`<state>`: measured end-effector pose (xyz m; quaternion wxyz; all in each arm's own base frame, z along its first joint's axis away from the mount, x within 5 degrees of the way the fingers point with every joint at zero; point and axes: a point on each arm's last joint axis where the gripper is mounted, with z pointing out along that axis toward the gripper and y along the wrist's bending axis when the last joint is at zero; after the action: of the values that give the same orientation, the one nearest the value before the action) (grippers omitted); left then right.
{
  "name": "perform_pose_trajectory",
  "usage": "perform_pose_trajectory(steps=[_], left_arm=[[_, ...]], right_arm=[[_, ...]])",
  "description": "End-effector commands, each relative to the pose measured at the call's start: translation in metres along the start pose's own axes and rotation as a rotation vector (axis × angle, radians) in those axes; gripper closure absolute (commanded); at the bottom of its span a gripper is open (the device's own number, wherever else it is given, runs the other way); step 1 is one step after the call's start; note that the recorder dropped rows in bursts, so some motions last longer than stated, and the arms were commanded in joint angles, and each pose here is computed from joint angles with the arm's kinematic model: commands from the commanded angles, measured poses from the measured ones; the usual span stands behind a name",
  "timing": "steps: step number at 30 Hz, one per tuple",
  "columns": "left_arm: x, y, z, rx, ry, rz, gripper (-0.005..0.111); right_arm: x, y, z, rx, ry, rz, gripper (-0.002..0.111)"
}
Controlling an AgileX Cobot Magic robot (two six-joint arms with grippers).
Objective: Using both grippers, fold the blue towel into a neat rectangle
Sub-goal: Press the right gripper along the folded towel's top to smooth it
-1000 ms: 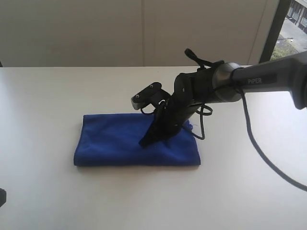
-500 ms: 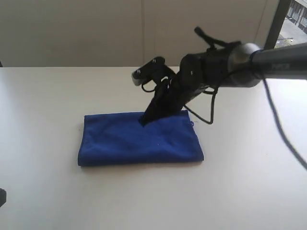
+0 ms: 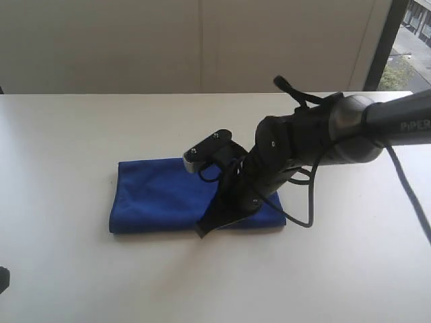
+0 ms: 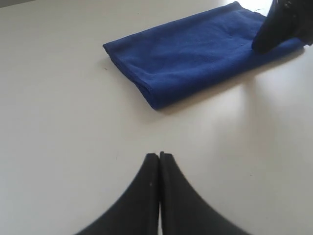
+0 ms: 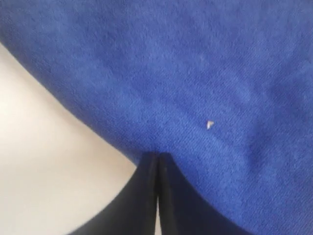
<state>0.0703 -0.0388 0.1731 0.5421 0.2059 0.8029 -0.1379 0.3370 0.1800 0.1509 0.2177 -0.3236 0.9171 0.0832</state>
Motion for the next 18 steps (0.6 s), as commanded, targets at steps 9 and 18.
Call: perform_pose_trajectory(steps=[9, 18], left_arm=[[0.002, 0.000, 0.000, 0.004, 0.005, -0.038, 0.107], [0.004, -0.002, 0.000, 0.017, 0.023, -0.038, 0.107]], right_arm=[[-0.004, -0.001, -0.019, 0.055, -0.132, -0.001, 0.108], [0.012, -0.001, 0.017, 0.031, -0.020, 0.008, 0.108]])
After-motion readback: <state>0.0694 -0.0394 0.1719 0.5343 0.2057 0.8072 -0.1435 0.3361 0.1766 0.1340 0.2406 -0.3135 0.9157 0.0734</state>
